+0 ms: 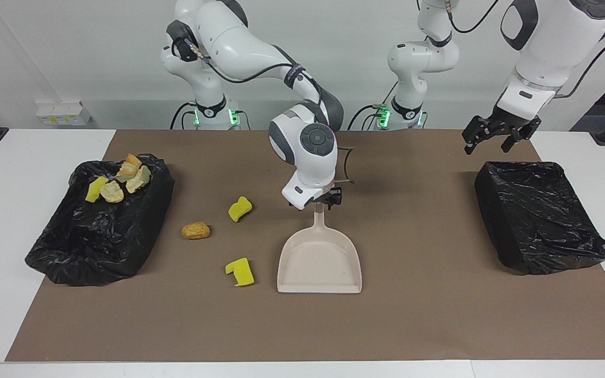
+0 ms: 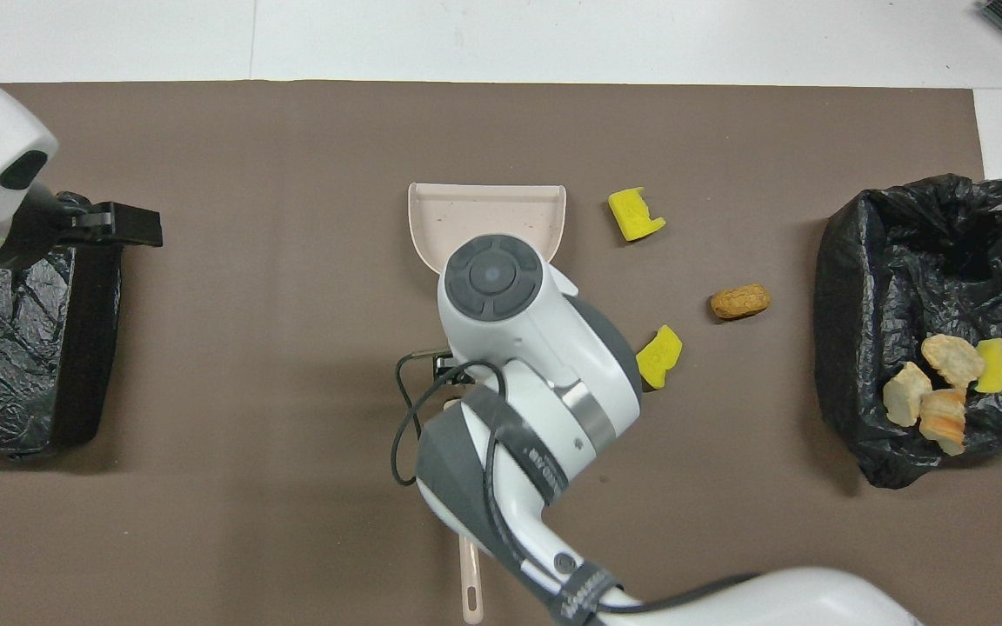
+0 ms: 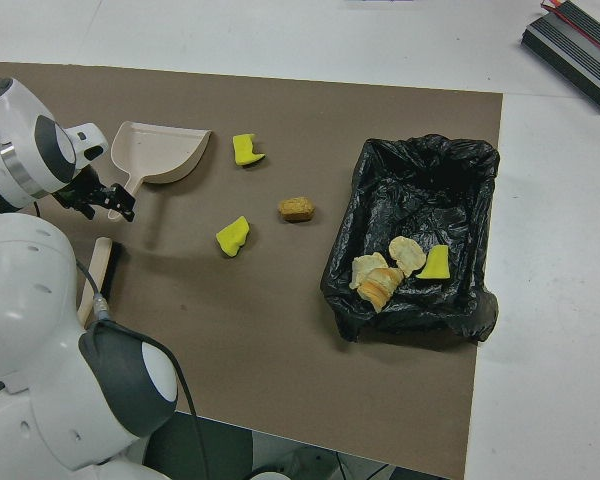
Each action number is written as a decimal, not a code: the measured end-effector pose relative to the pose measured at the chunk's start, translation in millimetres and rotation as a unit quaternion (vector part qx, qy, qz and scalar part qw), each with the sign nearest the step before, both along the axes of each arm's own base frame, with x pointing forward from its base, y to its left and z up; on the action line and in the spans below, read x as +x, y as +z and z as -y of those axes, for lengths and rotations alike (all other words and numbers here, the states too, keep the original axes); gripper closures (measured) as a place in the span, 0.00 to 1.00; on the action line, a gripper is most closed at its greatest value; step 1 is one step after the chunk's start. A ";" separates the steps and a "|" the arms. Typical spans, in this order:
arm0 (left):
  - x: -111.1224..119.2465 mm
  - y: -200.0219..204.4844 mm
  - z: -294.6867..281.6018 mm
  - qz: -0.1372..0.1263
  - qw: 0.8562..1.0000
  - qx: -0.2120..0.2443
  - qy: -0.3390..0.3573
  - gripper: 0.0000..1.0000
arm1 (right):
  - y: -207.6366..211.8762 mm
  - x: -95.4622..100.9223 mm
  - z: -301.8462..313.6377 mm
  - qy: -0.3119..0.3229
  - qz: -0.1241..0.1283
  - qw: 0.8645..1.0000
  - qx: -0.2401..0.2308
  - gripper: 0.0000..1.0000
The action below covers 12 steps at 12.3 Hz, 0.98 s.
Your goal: Sweep and dump trash in bin
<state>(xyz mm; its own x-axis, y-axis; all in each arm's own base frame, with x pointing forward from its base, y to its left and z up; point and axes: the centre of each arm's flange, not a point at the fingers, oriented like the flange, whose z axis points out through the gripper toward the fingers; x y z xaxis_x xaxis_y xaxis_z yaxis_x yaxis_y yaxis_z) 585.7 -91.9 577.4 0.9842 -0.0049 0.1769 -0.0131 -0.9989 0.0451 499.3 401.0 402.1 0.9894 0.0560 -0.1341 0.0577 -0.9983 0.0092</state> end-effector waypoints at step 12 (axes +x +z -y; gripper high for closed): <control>-16.9 -155.8 291.7 -0.040 0.998 -0.023 0.043 0.00 | -64.7 -168.1 -27.7 0.002 -0.030 1.000 -0.003 0.36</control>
<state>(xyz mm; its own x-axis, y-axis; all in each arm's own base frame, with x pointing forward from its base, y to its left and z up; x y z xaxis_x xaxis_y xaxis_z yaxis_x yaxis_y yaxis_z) 568.8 -383.6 421.6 0.9917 0.0864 0.0949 0.0780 -0.9930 0.0888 331.2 428.7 337.4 0.9795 0.0583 -0.1930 0.0618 -0.9980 0.0124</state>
